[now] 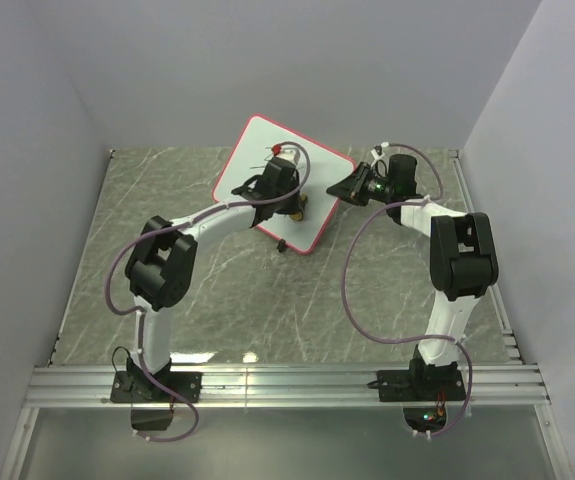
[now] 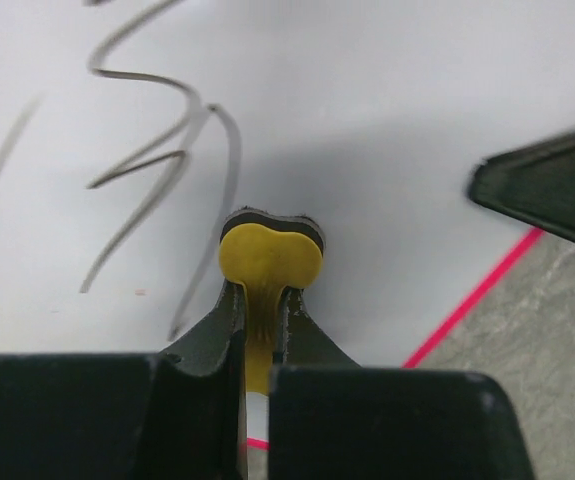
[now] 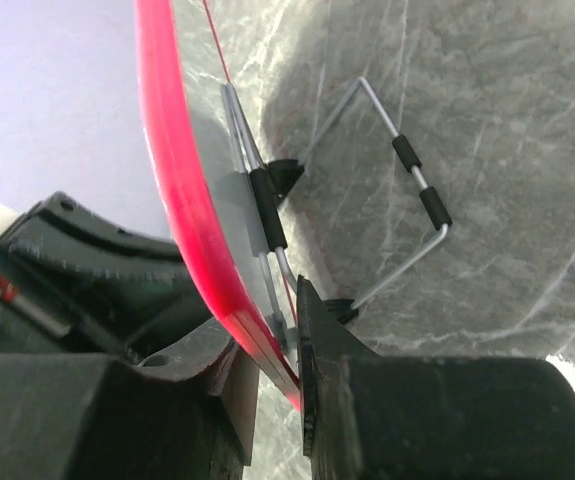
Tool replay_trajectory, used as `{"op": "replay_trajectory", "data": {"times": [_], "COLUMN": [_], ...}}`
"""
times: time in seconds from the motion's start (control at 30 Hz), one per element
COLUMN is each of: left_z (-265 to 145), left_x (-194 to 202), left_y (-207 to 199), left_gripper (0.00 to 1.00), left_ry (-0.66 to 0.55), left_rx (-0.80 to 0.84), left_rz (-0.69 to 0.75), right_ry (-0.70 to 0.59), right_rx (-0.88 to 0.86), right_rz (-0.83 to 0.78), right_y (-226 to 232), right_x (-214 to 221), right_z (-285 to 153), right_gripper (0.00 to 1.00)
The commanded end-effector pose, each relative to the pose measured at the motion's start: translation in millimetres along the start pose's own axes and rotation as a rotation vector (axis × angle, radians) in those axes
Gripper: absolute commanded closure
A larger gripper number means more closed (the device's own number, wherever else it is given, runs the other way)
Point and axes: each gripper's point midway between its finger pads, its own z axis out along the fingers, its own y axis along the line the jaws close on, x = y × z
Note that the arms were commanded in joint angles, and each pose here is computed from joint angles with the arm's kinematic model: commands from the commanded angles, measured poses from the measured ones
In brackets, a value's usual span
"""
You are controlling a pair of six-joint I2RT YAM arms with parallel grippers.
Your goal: Erase the whiteboard
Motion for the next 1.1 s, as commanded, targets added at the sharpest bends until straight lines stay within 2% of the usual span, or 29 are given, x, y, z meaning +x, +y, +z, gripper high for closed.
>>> {"op": "replay_trajectory", "data": {"times": [0.0, 0.3, 0.43, 0.63, 0.93, 1.07], "left_z": [14, 15, 21, 23, 28, 35], "left_x": [6, 35, 40, 53, 91, 110], "left_y": [56, 147, 155, 123, 41, -1], "left_gripper": [1.0, 1.0, 1.0, 1.0, 1.0, 1.0], "left_ry": [-0.046, -0.069, -0.069, -0.071, -0.054, -0.021], "left_rx": [-0.113, -0.344, -0.347, -0.266, -0.111, -0.044], "left_rz": [-0.039, -0.145, -0.153, -0.161, -0.264, -0.262], "right_ry": [0.099, 0.102, 0.117, 0.11, 0.075, 0.069], "right_rx": [0.067, 0.059, 0.051, 0.031, -0.004, -0.015], "right_rz": [0.091, 0.092, 0.111, 0.154, 0.191, 0.183], "right_y": [-1, 11, 10, 13, 23, 28], "right_x": [28, 20, 23, 22, 16, 12], "right_z": [1, -2, -1, 2, 2, 1], "right_gripper": [0.97, 1.0, 1.0, 1.0, 1.0, 1.0]}}
